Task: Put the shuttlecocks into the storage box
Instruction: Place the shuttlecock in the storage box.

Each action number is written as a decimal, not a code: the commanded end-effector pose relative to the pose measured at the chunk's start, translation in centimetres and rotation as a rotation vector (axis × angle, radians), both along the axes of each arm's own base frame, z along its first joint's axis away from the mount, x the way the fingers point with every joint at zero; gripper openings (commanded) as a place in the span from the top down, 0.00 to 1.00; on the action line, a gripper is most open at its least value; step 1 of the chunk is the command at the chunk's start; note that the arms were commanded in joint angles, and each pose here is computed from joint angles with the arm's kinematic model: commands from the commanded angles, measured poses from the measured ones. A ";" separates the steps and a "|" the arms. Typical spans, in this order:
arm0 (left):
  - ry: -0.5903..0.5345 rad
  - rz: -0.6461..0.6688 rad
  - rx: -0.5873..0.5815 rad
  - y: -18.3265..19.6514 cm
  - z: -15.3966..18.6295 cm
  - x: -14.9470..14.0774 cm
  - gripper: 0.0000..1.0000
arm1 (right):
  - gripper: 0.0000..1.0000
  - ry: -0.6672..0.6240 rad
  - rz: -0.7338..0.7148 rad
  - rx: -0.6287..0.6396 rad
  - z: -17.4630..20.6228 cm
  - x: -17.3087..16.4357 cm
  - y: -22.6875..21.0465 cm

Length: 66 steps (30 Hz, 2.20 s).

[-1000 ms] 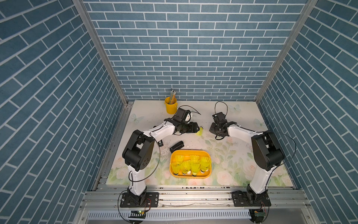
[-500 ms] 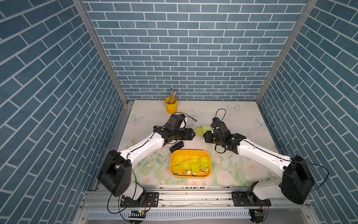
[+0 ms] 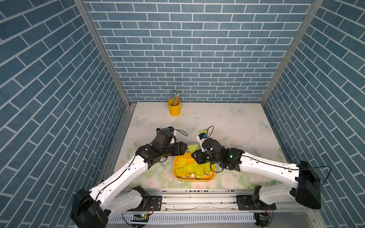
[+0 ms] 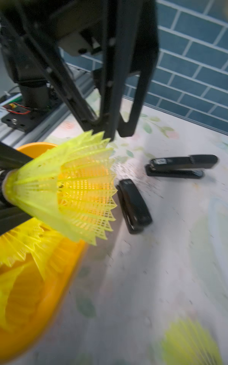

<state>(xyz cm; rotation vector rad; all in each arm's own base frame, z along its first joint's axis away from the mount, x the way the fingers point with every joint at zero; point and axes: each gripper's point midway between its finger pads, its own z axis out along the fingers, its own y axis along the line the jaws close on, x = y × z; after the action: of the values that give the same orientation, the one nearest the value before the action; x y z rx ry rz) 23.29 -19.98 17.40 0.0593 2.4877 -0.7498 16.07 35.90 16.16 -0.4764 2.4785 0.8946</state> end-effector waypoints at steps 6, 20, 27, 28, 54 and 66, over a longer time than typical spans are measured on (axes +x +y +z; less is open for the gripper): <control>0.076 0.059 0.020 3.0 -1.5 -3.7 0.23 | 0.88 0.098 0.044 -0.017 -2.0 -3.6 2.2; 0.103 0.039 -0.006 3.5 -2.2 -5.5 0.24 | 0.87 0.120 0.016 -0.082 -4.5 -3.4 2.1; 0.100 0.038 -0.013 3.3 -2.2 -5.5 0.24 | 0.80 0.138 0.022 -0.102 -5.2 -3.6 2.0; 0.102 0.036 -0.014 3.3 -2.2 -5.5 0.24 | 0.77 0.138 0.024 -0.104 -5.2 -3.6 2.0; 0.099 0.016 -0.033 2.0 -2.3 -4.5 0.24 | 0.55 0.041 -0.059 -0.085 -0.3 -0.9 -0.1; 0.073 0.000 -0.043 0.6 -1.3 -2.9 0.24 | 0.50 -0.055 -0.233 -0.093 1.9 7.7 -4.6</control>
<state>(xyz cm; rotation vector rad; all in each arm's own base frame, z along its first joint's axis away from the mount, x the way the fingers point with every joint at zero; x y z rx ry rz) 19.56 -18.38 14.63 -0.0213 2.5863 -0.7842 20.98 32.79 16.43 -0.2466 2.5336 0.7345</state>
